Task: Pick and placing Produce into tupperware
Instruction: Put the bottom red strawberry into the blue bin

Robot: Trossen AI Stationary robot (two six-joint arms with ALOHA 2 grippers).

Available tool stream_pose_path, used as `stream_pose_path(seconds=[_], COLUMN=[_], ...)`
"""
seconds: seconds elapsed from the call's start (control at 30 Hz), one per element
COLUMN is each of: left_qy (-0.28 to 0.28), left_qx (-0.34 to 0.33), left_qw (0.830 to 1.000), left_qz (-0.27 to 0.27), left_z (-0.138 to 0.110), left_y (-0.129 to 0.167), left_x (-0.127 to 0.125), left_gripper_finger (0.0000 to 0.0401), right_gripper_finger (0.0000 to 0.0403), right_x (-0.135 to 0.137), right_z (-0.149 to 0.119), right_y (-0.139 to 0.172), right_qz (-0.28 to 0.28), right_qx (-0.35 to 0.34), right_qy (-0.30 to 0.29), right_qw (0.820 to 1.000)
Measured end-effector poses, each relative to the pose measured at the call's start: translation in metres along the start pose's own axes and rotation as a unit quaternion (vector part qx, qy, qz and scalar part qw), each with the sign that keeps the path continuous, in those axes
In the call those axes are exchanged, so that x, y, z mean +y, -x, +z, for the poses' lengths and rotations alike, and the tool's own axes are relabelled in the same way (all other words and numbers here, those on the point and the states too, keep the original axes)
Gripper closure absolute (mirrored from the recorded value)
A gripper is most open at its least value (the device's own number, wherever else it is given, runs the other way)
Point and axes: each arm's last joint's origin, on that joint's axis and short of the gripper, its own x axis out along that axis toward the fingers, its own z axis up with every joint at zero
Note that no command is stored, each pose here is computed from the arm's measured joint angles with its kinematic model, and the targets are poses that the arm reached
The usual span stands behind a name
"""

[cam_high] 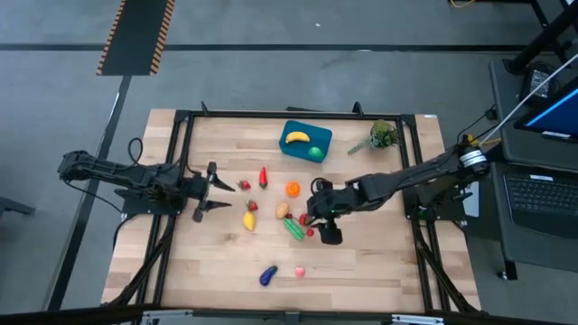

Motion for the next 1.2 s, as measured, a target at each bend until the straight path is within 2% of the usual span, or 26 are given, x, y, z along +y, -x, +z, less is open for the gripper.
stream_pose_path(seconds=[0.17, 0.33, 0.47, 0.57, 0.8, 1.2], left_qy=[-0.022, -0.028, -0.03, -0.037, -0.04, -0.023], left_qx=[-0.003, -0.002, 0.0, -0.002, -0.001, 0.021], left_qw=[1.0, 0.999, 0.998, 0.998, 0.998, 0.998], left_qz=[0.008, 0.037, 0.058, 0.046, 0.045, 0.048], left_z=[0.001, 0.0, 0.0, 0.0, 0.0, -0.019], left_y=[0.0, 0.0, 0.001, 0.001, 0.003, 0.003], left_x=[0.002, 0.008, 0.014, 0.017, 0.027, 0.035], left_gripper_finger=[0.0195, 0.0195, 0.0195, 0.0195, 0.0195, 0.0195], right_gripper_finger=[0.0131, 0.0131, 0.0131, 0.0131, 0.0131, 0.0131], right_x=[0.0, 0.001, 0.001, 0.002, 0.002, 0.003], right_z=[0.005, 0.008, 0.009, 0.011, 0.011, -0.001], right_y=[-0.013, -0.026, -0.026, -0.023, -0.028, -0.069], right_qz=[-0.027, -0.03, -0.034, -0.037, -0.038, -0.052], right_qx=[0.034, 0.046, 0.061, 0.062, 0.066, 0.116], right_qy=[-0.035, -0.037, -0.062, -0.086, -0.086, -0.08], right_qw=[0.998, 0.998, 0.996, 0.994, 0.993, 0.989])
